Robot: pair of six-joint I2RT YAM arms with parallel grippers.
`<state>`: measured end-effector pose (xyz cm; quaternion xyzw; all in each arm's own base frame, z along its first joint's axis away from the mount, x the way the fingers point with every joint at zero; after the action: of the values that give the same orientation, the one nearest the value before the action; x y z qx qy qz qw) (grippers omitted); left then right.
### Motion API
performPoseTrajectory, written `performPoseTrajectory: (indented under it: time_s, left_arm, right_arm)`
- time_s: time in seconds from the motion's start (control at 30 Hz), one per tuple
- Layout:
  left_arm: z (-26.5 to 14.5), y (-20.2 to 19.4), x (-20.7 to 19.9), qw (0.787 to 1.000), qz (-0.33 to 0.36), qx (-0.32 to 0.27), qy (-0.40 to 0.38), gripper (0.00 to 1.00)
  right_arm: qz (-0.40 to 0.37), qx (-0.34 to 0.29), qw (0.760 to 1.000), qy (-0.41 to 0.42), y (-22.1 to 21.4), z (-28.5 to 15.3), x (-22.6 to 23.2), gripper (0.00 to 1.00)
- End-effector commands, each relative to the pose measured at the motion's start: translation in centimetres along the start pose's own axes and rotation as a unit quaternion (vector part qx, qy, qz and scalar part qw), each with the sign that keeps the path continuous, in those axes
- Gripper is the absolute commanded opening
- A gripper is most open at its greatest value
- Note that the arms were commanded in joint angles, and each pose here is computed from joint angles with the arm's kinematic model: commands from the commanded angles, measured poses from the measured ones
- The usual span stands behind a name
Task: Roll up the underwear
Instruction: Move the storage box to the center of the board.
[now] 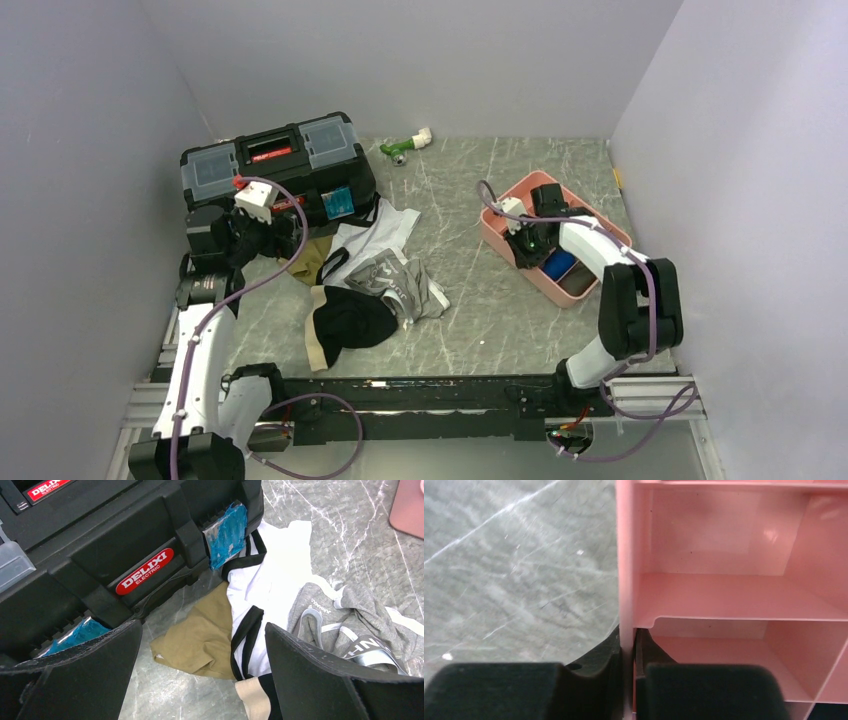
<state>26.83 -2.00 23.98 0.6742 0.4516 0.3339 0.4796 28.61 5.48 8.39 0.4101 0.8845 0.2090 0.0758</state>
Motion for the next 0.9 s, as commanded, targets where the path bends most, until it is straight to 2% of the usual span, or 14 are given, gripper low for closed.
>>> performPoseTrajectory:
  time_s: [0.0,0.03,0.4,0.67,0.77,0.87]
  left_arm:
    - [-0.2,2.1,0.7,1.0,0.018,-0.016,0.011,0.99]
    - [-0.1,2.1,0.8,1.0,0.018,-0.015,0.012,0.99]
    - [1.1,0.7,-0.1,0.997,0.061,0.022,-0.036,0.99]
    - [3.2,-2.0,-3.6,0.985,0.117,0.071,-0.103,0.99]
    - [4.3,-2.6,-5.6,0.977,0.142,0.083,-0.135,0.99]
    - [5.4,-3.1,-8.3,0.963,0.18,0.095,-0.179,0.99]
  right_arm:
    - [-0.021,0.0,1.0,-0.018,2.5,-0.2,-1.9,0.03]
    - [-0.025,0.005,1.0,-0.018,2.7,-0.1,-2.2,0.0]
    - [-0.055,0.02,0.998,-0.004,6.2,1.7,-4.1,0.0]
    - [-0.07,0.02,0.997,0.006,8.4,4.0,-2.6,0.0]
    - [-0.072,0.019,0.997,0.001,9.2,4.5,-2.3,0.08]
    - [-0.064,0.01,0.998,-0.002,9.9,4.2,-2.2,0.28]
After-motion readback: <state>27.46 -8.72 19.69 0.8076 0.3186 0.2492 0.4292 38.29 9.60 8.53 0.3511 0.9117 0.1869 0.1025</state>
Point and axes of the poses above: each gripper's point midway between its finger pads, its own z axis out along the fingers, its own x axis along the line the jaws close on, y = z × x, the point moved 4 cm from there along -z, back along the fingers
